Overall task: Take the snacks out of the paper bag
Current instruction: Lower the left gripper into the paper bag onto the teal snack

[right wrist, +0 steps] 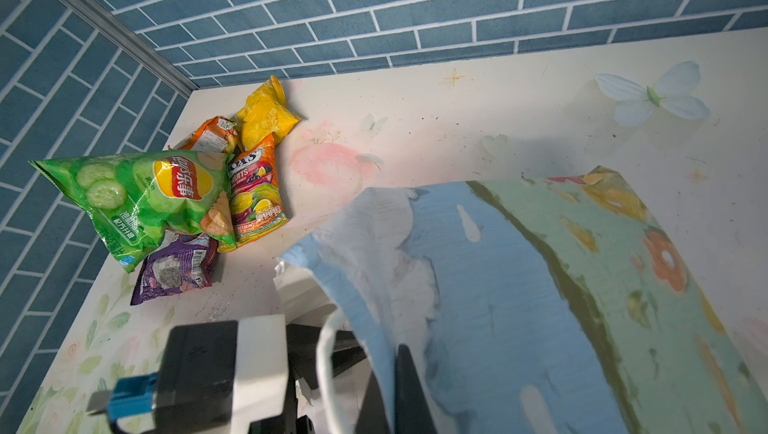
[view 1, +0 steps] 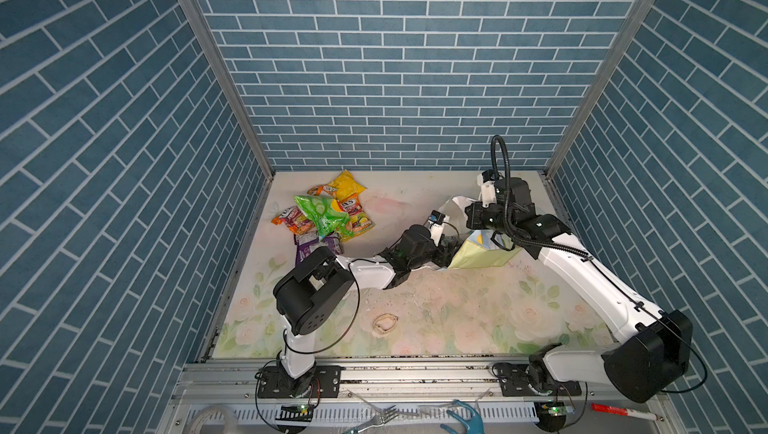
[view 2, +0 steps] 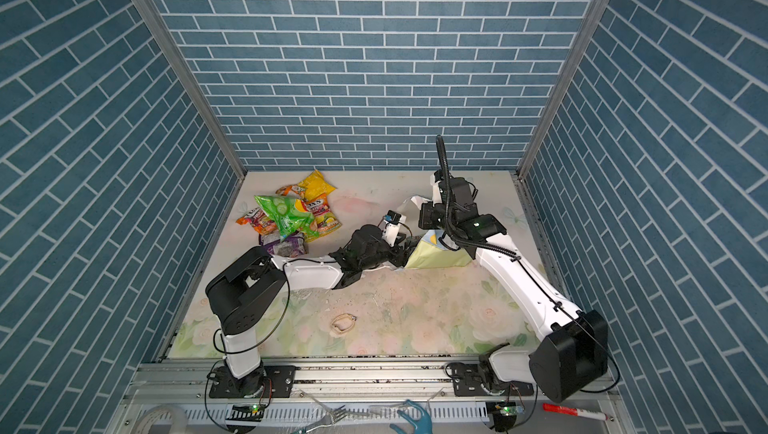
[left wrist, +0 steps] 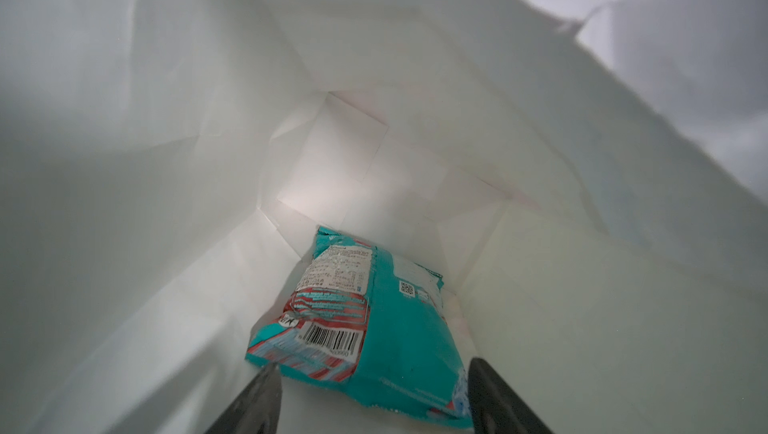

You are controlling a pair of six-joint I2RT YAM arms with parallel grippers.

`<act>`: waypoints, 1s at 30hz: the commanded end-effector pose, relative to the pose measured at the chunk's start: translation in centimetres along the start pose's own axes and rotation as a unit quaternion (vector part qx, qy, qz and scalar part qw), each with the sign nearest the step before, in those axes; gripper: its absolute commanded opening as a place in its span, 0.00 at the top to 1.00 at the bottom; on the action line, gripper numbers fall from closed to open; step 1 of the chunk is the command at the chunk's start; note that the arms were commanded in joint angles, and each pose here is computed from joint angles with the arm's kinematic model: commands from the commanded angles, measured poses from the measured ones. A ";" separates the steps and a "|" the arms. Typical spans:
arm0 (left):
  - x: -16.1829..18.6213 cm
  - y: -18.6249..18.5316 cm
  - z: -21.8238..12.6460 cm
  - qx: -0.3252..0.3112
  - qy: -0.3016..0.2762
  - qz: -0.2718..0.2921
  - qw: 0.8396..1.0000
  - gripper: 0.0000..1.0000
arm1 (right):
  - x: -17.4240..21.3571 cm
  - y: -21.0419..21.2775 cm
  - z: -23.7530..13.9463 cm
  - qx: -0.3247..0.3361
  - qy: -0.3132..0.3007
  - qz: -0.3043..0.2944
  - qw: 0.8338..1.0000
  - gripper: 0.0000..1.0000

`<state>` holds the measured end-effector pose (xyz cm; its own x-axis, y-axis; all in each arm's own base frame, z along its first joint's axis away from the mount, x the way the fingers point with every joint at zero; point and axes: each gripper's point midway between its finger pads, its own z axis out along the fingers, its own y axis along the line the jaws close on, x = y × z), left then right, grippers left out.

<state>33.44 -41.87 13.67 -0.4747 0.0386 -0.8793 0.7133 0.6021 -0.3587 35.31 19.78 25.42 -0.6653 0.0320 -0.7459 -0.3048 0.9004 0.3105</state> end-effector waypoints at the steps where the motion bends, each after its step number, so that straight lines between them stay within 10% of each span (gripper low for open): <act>1: 0.6 -0.7 0.2 0.014 -0.005 0.022 1.000 0.29 | -1.8 0.7 -0.6 -0.011 -0.019 0.003 1.000 1.00; 30: 1.8 -2.7 2.0 0.044 0.029 0.049 0.997 0.28 | -3.2 1.7 -0.3 -0.037 -0.028 -0.003 0.999 1.00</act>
<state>32.08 -44.25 12.88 -0.4280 0.1088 -0.8972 0.7819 0.5425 -0.3071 35.76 20.30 25.75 -0.6801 0.0271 -0.7327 -0.3172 0.8900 0.3274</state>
